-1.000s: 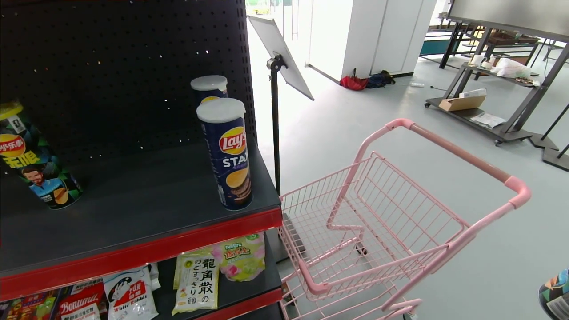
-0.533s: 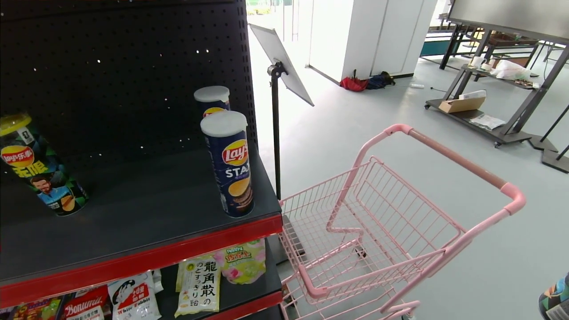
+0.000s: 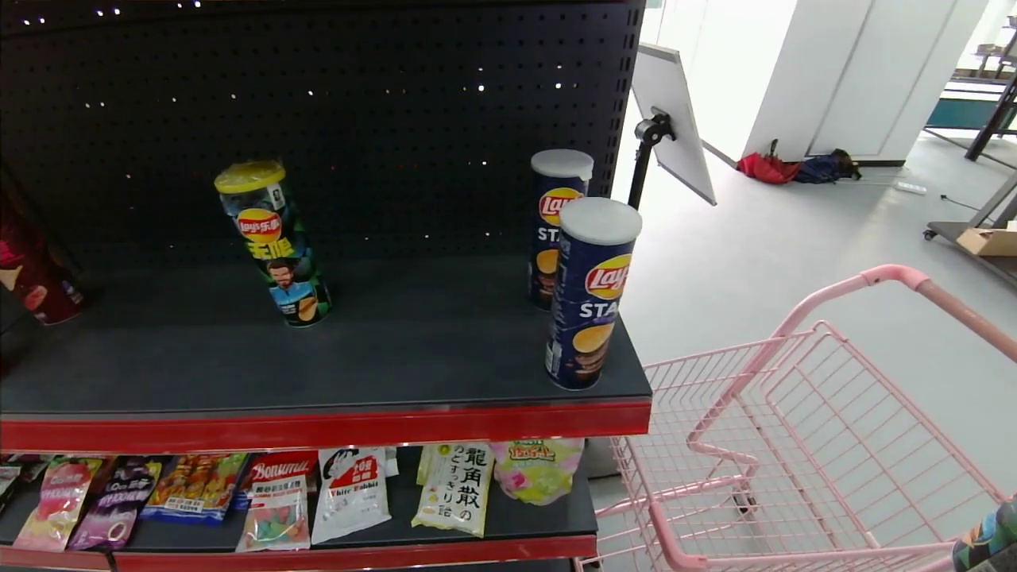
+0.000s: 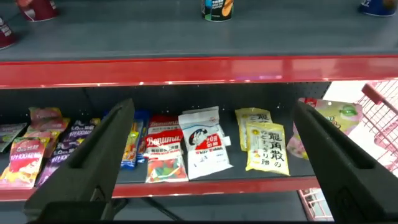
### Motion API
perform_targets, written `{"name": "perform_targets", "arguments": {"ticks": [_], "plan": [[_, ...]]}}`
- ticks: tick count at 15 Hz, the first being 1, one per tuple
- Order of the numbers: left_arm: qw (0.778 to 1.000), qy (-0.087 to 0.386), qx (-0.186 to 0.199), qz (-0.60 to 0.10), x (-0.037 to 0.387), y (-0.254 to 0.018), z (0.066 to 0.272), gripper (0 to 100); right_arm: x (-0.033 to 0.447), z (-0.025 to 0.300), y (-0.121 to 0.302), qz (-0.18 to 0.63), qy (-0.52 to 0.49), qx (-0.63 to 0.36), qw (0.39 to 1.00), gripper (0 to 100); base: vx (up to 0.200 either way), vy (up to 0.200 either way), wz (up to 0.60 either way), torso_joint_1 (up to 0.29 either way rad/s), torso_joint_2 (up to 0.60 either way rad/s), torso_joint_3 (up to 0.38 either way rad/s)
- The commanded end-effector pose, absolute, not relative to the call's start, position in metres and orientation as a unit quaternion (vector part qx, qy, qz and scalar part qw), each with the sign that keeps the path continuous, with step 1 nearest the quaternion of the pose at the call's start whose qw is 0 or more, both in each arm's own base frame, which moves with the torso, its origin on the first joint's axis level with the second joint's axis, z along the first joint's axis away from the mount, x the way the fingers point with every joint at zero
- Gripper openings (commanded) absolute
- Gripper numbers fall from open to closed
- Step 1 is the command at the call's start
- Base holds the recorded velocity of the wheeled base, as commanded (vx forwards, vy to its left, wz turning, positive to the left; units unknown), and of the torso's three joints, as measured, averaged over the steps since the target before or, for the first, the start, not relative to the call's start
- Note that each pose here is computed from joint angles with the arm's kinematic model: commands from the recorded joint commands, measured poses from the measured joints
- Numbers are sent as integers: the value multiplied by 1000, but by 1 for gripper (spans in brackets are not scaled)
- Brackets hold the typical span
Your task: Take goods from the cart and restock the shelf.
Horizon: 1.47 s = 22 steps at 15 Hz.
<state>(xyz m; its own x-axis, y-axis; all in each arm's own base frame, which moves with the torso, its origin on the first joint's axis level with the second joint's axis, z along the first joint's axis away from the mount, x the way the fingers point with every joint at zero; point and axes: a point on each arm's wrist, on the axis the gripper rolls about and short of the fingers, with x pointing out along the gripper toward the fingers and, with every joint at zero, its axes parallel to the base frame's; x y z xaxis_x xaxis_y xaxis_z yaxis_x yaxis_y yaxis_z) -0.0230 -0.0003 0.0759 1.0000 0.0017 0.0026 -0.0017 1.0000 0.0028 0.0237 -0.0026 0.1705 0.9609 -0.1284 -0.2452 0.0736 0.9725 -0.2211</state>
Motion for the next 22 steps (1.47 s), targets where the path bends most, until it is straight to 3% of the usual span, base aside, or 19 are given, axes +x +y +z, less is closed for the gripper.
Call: {"name": "perform_targets", "arguments": {"ticks": [1,22], "plan": [[1000,-1,2,1,-23,0,76,100,21,169,-3,-49,124,-104,986,0,0,0,0,0,0,0],[1000,-1,2,0,-23,0,76,100,12,164,-4,-46,104,-94,989,0,0,190,0,2,2,2]]}}
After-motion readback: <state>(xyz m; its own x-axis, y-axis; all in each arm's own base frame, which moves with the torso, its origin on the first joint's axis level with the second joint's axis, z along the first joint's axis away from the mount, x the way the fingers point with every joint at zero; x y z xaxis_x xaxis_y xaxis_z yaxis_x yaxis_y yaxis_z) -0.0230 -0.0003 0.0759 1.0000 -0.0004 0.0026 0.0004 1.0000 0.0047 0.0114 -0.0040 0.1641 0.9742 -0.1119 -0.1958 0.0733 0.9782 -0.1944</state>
